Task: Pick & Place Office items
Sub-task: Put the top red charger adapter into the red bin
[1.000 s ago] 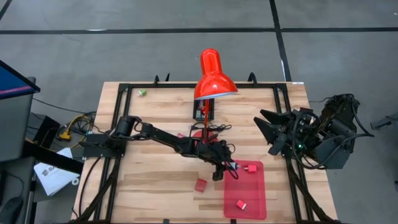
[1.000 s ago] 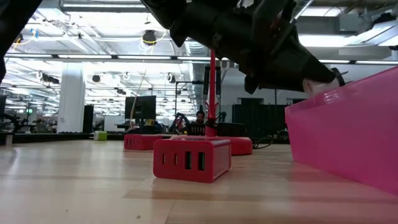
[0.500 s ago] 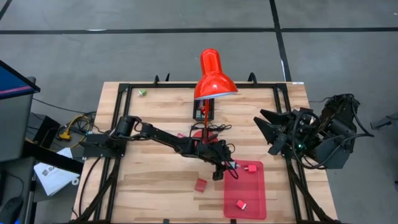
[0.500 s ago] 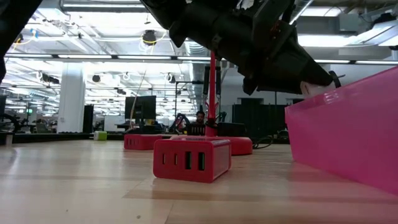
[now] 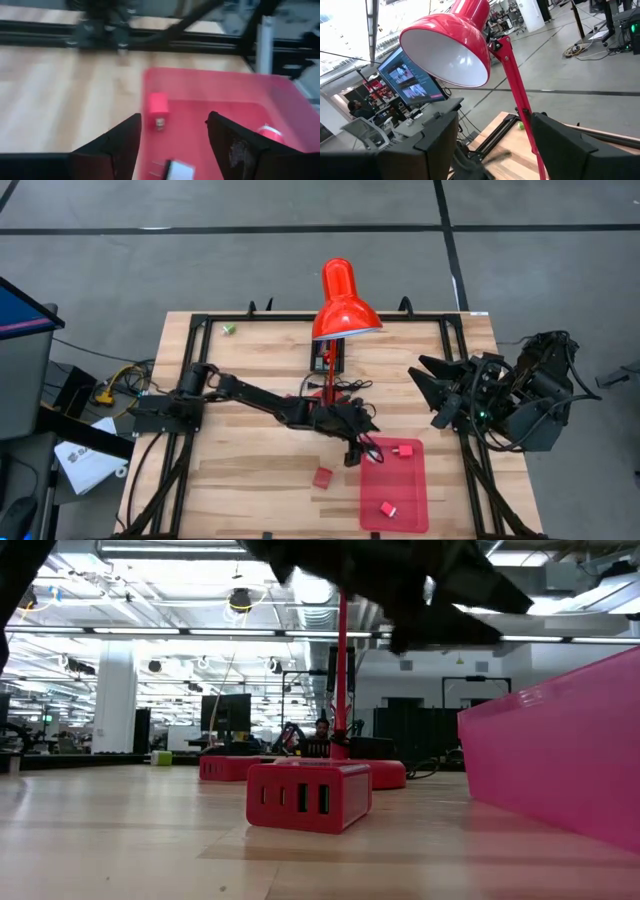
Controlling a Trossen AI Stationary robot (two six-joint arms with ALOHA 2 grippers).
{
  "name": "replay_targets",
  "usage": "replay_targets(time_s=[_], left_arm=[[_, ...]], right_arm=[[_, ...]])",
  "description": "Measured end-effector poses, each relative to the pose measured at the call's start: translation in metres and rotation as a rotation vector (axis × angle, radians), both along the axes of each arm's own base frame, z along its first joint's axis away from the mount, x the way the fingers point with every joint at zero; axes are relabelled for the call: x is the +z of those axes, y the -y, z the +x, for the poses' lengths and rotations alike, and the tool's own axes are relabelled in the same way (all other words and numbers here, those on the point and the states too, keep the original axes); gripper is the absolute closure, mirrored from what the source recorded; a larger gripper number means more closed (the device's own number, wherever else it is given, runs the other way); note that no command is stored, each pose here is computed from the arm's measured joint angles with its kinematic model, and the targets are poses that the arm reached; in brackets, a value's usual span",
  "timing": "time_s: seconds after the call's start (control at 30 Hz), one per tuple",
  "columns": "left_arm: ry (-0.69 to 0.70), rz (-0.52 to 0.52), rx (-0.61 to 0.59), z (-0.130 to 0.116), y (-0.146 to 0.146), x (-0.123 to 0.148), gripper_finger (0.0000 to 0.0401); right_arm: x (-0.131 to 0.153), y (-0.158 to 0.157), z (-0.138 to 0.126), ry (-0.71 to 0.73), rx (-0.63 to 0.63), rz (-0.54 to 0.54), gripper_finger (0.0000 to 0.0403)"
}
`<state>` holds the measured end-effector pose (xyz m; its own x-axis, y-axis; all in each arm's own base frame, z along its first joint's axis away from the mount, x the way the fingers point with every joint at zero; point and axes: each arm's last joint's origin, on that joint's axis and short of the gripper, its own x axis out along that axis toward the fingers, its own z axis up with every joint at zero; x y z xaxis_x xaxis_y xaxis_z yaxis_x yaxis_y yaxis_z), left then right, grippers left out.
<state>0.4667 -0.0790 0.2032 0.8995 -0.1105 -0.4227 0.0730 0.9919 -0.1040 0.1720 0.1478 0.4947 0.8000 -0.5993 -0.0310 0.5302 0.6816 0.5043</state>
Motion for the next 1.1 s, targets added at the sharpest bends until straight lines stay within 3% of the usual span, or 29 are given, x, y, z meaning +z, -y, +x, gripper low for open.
replay_targets(time_s=[0.17,0.27,0.4,0.57,0.67,0.8,0.97,1.1], left_arm=[[-0.100,0.089,0.197,-0.033,-0.021,0.041,0.0181],[-0.237,0.076,0.291,-0.069,-0.028,0.047,0.0182],[-0.457,0.002,0.487,-0.126,-0.035,0.032,0.0177],[-0.481,-0.126,0.622,-0.187,-0.032,0.016,0.0173],[-0.443,-0.165,0.659,-0.210,-0.034,0.005,0.0173],[-0.365,-0.310,0.709,-0.218,-0.047,-0.011,0.0154],[-0.409,-0.427,0.804,-0.220,-0.068,-0.025,0.0108],[-0.361,-0.547,0.732,-0.211,-0.084,-0.019,0.0091]], right_arm=[[0.000,0.000,0.000,0.003,-0.001,0.003,0.0158],[0.000,0.000,0.000,0.002,-0.004,0.000,0.0158],[0.000,0.000,0.000,0.002,-0.018,-0.007,0.0158],[0.001,0.001,0.000,-0.002,-0.019,-0.013,0.0158],[0.001,0.001,0.000,-0.005,-0.026,-0.019,0.0158],[0.001,0.001,0.000,-0.003,-0.033,-0.020,0.0158],[0.001,0.001,0.000,0.005,-0.036,-0.013,0.0158],[0.001,0.001,0.000,0.006,-0.040,-0.013,0.0158]])
